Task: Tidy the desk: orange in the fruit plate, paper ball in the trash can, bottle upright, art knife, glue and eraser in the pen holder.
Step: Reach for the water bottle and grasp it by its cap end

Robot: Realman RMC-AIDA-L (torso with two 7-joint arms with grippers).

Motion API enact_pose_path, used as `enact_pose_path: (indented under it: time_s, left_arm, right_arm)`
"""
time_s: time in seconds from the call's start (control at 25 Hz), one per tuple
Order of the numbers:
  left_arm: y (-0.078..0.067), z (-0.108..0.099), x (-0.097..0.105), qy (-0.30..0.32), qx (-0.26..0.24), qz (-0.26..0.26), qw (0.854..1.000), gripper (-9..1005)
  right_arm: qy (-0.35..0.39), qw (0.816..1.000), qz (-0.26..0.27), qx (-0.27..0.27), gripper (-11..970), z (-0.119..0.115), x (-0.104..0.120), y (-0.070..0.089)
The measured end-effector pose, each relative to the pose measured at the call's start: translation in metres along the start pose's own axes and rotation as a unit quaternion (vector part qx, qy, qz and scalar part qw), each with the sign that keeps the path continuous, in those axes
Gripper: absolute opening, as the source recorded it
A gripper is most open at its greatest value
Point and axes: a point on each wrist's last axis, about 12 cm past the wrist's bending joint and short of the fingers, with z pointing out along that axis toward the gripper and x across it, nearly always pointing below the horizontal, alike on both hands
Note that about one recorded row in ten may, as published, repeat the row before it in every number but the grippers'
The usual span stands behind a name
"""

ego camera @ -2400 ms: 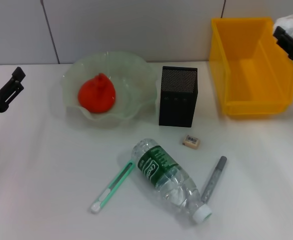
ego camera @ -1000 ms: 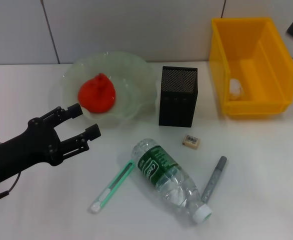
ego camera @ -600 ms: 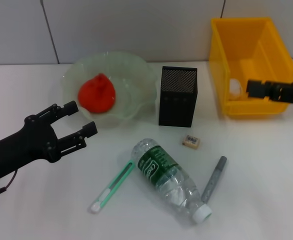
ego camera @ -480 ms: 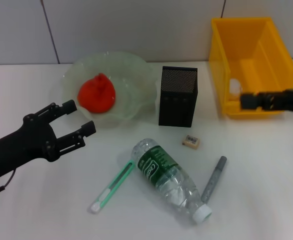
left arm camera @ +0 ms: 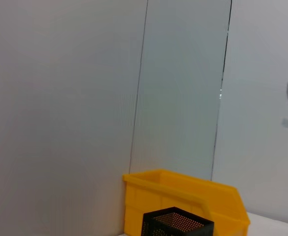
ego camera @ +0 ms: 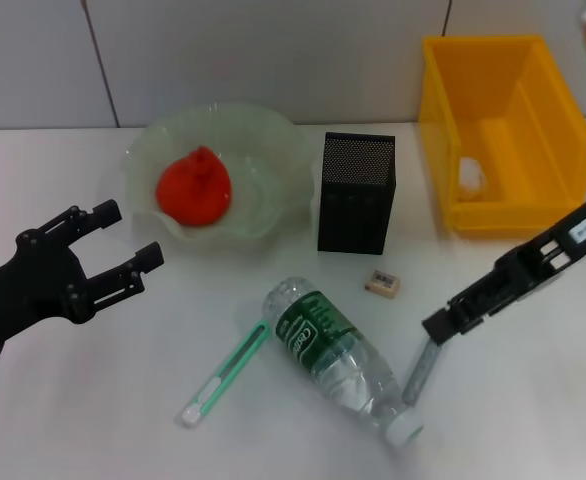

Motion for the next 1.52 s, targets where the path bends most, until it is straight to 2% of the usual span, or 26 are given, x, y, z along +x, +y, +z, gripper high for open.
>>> enact_pose_path:
  time_s: [0.32, 0.68, 0.84, 0.96, 1.0, 1.04, 1.08, 1.2, 1.36, 1.4, 1.44, 1.52]
  left_arm:
    - [0.0, -0.002, 0.002, -0.002, -0.012, 0.023, 1.0, 818]
    - [-0.001, -0.002, 0.004, -0.003, -0.014, 0.021, 1.0, 818]
    - [-0.002, -0.002, 0.004, -0.002, -0.014, 0.021, 1.0, 818]
    - [-0.003, -0.001, 0.002, -0.01, -0.006, 0.031, 0.999, 818]
    - [-0.003, -0.001, 0.002, -0.01, -0.006, 0.031, 0.999, 818]
    - [-0.003, -0.001, 0.002, -0.01, -0.006, 0.031, 0.999, 818]
    - [-0.004, 0.003, -0.003, -0.021, 0.003, 0.039, 0.999, 818]
    - [-0.004, 0.013, -0.012, -0.037, 0.02, 0.049, 0.998, 818]
    - [-0.003, 0.016, -0.015, -0.042, 0.025, 0.052, 0.997, 818]
    - [-0.003, 0.016, -0.015, -0.042, 0.025, 0.052, 0.997, 818]
    - [-0.003, 0.018, -0.017, -0.046, 0.03, 0.055, 0.997, 818]
    - [-0.004, 0.02, -0.019, -0.05, 0.037, 0.057, 0.996, 818]
  right_arm:
    - [0.091, 0.993, 0.023, 0.067, 767, 0.026, -0.021, 0.011]
    - [0.095, 0.993, 0.029, 0.067, 768, 0.03, -0.02, 0.009]
    - [0.065, 0.997, 0.028, 0.042, 768, 0.029, -0.014, 0.003]
    - [-0.041, 0.998, 0.02, -0.031, 768, 0.014, -0.002, -0.009]
    - [-0.142, 0.986, 0.007, -0.082, 768, -0.002, 0.012, -0.02]
    - [-0.142, 0.986, 0.007, -0.082, 768, -0.002, 0.012, -0.02]
    - [-0.188, 0.977, -0.002, -0.097, 768, -0.009, 0.02, -0.026]
    - [-0.32, 0.94, -0.032, -0.11, 768, -0.022, 0.047, -0.045]
    - [-0.436, 0.889, -0.106, -0.088, 768, -0.015, 0.082, -0.061]
    - [-0.483, 0.861, -0.149, -0.061, 767, -0.007, 0.097, -0.066]
    - [-0.483, 0.861, -0.149, -0.061, 767, -0.007, 0.097, -0.066]
    - [-0.512, 0.838, -0.189, -0.022, 767, 0.004, 0.113, -0.07]
